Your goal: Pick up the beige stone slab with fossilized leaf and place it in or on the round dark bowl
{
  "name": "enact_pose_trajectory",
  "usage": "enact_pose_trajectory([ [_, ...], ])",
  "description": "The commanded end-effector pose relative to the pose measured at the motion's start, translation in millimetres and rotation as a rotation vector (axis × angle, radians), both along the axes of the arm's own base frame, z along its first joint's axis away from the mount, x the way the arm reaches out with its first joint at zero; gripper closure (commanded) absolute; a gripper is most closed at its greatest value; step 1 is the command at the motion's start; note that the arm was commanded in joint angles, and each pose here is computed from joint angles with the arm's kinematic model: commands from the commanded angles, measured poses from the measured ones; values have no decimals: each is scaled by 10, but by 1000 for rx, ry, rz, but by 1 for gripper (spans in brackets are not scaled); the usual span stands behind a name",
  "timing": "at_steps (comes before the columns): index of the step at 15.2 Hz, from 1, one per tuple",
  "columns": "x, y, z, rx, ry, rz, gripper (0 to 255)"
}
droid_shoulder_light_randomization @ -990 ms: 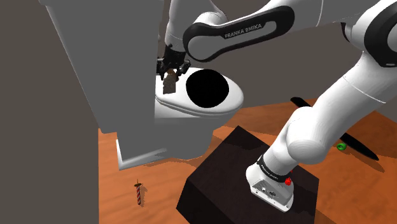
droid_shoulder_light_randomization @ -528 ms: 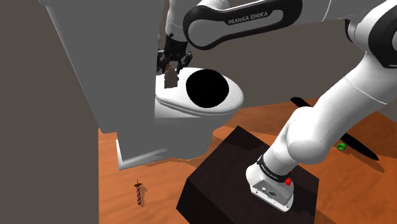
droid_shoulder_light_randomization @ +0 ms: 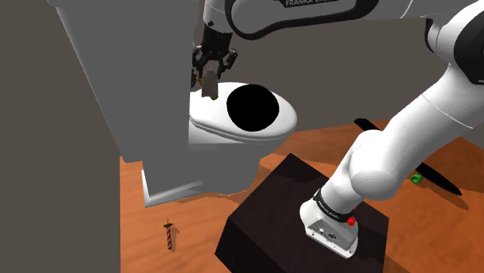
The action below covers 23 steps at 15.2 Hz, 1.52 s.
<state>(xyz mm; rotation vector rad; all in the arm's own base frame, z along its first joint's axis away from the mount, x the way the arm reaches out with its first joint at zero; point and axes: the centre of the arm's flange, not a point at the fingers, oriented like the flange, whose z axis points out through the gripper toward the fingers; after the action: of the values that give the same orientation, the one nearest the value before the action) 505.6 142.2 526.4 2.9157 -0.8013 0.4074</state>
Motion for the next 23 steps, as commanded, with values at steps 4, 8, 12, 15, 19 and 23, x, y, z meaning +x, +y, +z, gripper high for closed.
enact_pose_trajectory([
  [4, -15, 34, 317, 9, -25, 10, 255],
  [8, -291, -415, 345, 9, -25, 10, 255],
  [12, -568, -864, 373, 9, -25, 10, 255],
  [15, -775, -1201, 394, 9, -25, 10, 255],
  [19, -1022, -1603, 420, 9, -25, 10, 255],
  [23, -1022, -1603, 208, 9, -25, 10, 255],
])
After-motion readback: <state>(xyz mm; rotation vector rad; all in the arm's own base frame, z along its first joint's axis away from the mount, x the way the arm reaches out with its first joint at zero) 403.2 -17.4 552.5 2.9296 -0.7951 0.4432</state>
